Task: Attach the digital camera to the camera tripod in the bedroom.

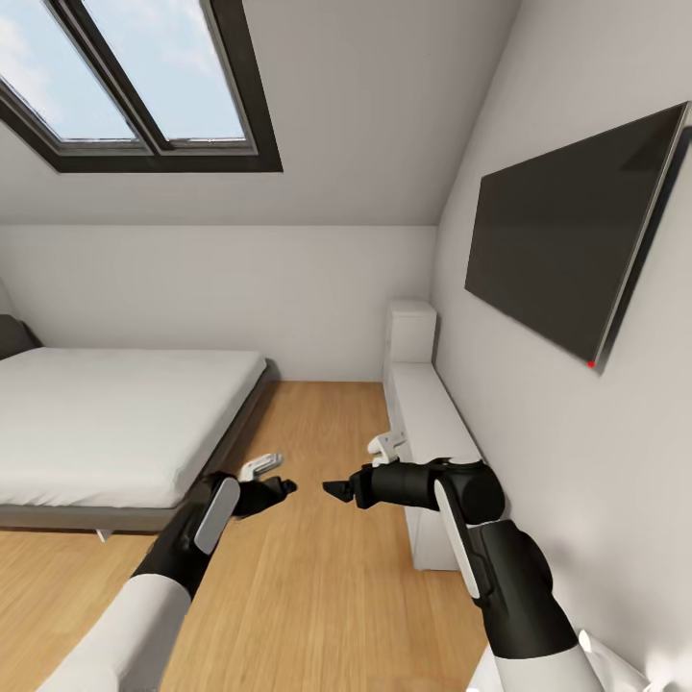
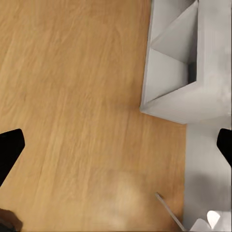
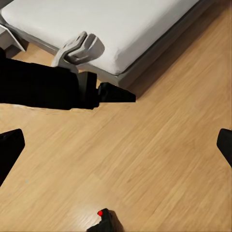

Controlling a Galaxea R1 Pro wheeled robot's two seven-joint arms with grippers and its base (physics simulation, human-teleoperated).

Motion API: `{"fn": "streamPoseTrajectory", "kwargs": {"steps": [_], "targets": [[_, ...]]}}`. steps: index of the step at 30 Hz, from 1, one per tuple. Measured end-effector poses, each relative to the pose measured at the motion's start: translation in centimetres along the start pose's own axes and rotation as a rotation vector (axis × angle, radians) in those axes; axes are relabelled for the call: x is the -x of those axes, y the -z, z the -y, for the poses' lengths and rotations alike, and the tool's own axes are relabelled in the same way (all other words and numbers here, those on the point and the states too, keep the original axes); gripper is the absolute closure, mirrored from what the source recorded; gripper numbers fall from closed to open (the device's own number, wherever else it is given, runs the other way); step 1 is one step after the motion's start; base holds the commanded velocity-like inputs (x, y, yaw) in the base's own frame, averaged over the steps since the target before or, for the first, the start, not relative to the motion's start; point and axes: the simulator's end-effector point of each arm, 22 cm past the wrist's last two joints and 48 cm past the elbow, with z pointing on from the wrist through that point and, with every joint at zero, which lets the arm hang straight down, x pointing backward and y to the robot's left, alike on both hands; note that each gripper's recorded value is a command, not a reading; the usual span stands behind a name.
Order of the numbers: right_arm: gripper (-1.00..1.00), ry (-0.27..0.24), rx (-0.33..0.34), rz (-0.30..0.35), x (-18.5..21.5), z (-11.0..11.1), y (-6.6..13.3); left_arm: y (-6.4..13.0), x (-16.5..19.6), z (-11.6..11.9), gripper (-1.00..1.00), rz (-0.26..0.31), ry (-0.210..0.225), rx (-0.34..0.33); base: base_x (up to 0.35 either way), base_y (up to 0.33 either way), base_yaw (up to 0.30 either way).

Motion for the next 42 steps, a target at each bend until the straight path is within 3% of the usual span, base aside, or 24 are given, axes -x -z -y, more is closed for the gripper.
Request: {"fn": "streamPoseTrajectory", "kwargs": {"steps": [4, 13, 22, 23, 42], "targets": [[-1.0, -0.005, -0.004, -0.012, -0.5, 0.3, -0.2, 0.9, 1.1, 3.1, -1.0, 0.032, -0.016, -0.046, 0.0, 0.0, 0.0], [-1.0, -0.013, -0.002, -0.022, -0.8, 0.4, -0.4, 1.1, 0.9, 5.3, -1.0, 0.027, -0.018, -0.084, 0.0, 0.0, 0.0], [-1.0, -0.013, -0.002, -0.022, -0.8, 0.4, -0.5, 1.0, 0.5, 6.1, -1.0, 0.019, -0.019, -0.095, 0.0, 0.0, 0.0], [-1.0, -0.017, 0.0, -0.02, -0.9, 0.5, -0.4, 0.8, -0.2, 7.6, -1.0, 0.011, -0.016, -0.116, 0.0, 0.0, 0.0], [-1.0, -0.02, -0.002, -0.019, -3.9, 1.5, -1.8, -1.5, -1.9, 5.6, -1.0, 0.017, -0.022, -0.103, 0.0, 0.0, 0.0]]}}
